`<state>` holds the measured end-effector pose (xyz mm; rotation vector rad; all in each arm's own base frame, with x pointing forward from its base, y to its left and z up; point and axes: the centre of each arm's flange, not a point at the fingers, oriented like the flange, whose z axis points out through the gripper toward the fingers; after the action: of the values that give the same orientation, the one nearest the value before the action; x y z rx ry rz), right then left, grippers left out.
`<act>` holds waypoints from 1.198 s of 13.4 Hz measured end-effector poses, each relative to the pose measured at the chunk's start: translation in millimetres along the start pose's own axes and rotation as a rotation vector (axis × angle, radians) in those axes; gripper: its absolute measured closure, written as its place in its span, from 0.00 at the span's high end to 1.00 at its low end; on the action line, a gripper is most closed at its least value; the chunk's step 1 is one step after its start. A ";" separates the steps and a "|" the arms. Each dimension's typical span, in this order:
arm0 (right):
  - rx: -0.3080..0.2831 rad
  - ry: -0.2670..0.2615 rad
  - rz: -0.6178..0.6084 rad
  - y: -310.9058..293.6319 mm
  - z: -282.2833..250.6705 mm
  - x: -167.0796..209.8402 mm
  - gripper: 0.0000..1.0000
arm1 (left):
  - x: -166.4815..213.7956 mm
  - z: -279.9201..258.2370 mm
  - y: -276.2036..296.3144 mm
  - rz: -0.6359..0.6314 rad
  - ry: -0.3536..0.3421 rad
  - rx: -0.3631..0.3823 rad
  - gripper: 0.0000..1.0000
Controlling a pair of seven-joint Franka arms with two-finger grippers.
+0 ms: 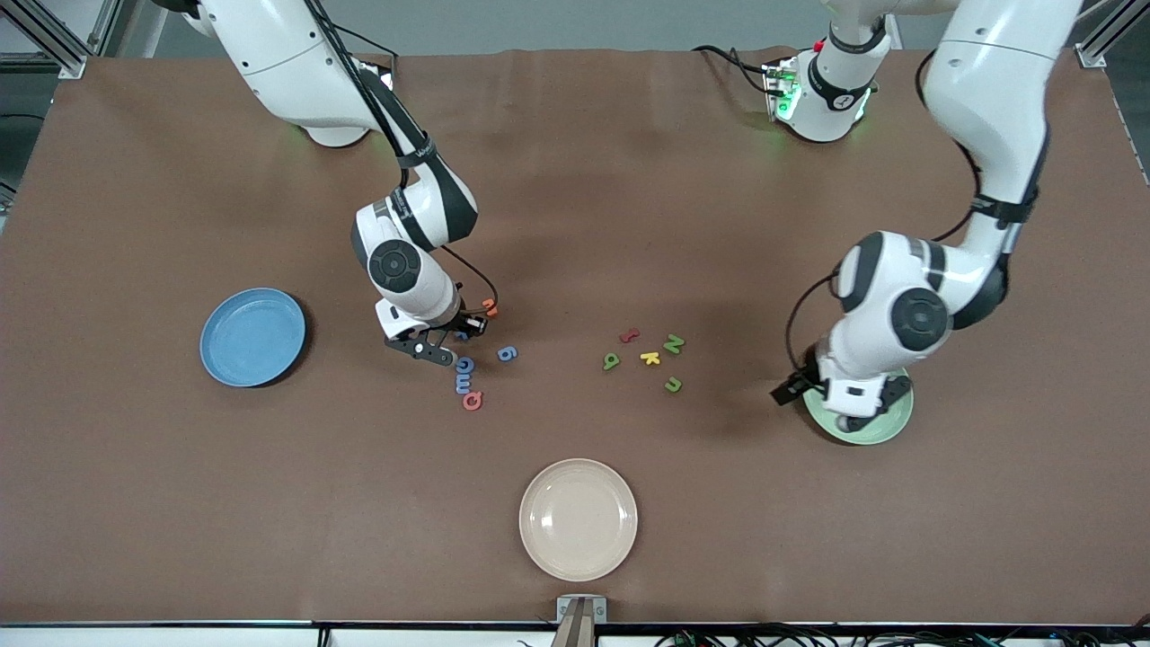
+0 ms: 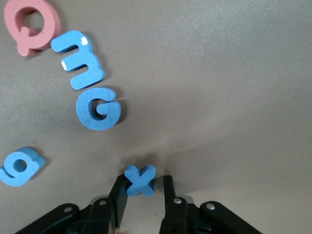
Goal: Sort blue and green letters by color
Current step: 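Grasp the green u with the left gripper while the right gripper places the x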
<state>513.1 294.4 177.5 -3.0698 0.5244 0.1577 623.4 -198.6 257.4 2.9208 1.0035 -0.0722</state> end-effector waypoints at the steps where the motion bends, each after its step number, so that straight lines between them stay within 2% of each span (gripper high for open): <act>1: 0.001 0.001 0.002 0.4 -0.5 1.1 0.30 | -10.5 2.2 19.1 -0.043 0.002 -0.011 0.88; 2: 0.002 0.002 0.003 0.6 -1.0 2.0 0.26 | -18.2 7.3 37.0 -0.088 0.001 -0.022 0.83; 5: 0.004 0.003 0.005 0.9 -2.4 3.3 0.26 | -41.5 34.3 86.3 -0.232 -0.014 -0.044 0.78; 6: 0.007 0.006 0.003 0.8 -6.7 4.3 0.26 | -48.2 43.2 97.5 -0.274 -0.019 -0.047 0.73; 9: -0.001 -0.017 -0.062 24.9 -47.8 22.5 0.26 | -74.7 65.2 119.1 -0.333 -0.031 -0.037 0.66; 12: 0.010 -0.034 -0.174 104.1 -96.8 62.3 0.26 | -86.4 72.8 121.7 -0.353 -0.034 -0.013 0.60; 16: 0.031 -0.051 -0.289 225.1 -99.9 98.5 0.26 | -85.8 83.9 115.0 -0.362 -0.038 0.039 0.59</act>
<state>540.3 45.6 265.3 -3.0567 0.0772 0.2170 624.2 -347.2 183.0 2.7194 1.5260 -0.1618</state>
